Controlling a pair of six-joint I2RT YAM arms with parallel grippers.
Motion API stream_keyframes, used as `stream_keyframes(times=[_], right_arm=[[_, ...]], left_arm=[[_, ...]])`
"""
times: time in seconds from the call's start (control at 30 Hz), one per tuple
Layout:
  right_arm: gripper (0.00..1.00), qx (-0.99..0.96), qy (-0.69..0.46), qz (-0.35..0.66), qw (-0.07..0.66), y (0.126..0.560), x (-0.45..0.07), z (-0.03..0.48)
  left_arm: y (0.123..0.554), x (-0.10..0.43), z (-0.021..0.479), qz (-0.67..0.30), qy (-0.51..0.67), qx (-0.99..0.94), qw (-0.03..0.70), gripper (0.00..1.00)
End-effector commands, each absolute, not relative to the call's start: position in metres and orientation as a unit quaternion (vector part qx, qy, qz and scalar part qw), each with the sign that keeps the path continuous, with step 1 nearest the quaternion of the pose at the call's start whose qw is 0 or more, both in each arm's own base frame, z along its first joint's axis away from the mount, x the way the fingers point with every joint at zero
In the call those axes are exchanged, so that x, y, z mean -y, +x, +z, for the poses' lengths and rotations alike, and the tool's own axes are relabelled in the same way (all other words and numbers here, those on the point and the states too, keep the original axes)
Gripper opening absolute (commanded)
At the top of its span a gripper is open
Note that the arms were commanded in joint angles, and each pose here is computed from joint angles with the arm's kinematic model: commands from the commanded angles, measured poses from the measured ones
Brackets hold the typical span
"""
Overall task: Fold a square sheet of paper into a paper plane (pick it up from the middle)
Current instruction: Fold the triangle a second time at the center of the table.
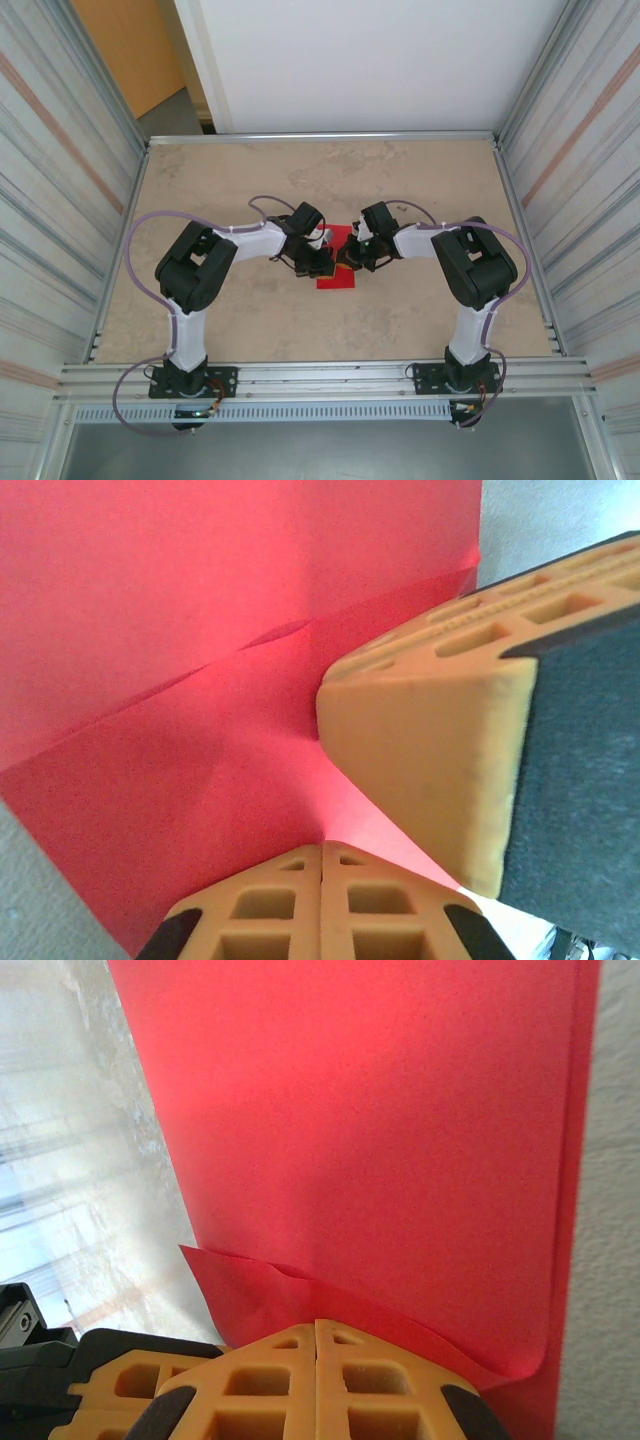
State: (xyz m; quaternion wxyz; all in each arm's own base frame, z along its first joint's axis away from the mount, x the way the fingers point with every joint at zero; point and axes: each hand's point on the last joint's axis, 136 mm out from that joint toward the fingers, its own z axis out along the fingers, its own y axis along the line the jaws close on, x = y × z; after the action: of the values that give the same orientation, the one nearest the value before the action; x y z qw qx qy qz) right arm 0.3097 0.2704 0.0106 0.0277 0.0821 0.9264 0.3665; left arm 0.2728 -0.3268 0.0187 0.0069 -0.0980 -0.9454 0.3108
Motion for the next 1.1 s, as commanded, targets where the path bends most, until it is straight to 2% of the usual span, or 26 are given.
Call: stream_keyframes(times=[0.0,0.53,0.83,1.07], right_arm=[[0.03,-0.965,0.141,0.211,-0.062,0.258,-0.209,-0.062],[0.03,-0.967,0.137,0.207,-0.063,0.256,-0.207,-0.061],[0.03,-0.966,0.134,0.215,-0.055,0.261,-0.210,-0.056],[0.03,-0.964,0.136,0.222,-0.052,0.264,-0.213,-0.054]], left_arm=[[0.246,0.299,-0.003,0.261,-0.090,0.960,0.054,0.00],[0.196,0.254,0.001,0.236,-0.065,0.967,0.077,0.00],[0.244,0.288,0.055,0.305,-0.075,0.949,-0.028,0.01],[0.267,0.309,0.045,0.319,-0.048,0.946,-0.026,0.00]])
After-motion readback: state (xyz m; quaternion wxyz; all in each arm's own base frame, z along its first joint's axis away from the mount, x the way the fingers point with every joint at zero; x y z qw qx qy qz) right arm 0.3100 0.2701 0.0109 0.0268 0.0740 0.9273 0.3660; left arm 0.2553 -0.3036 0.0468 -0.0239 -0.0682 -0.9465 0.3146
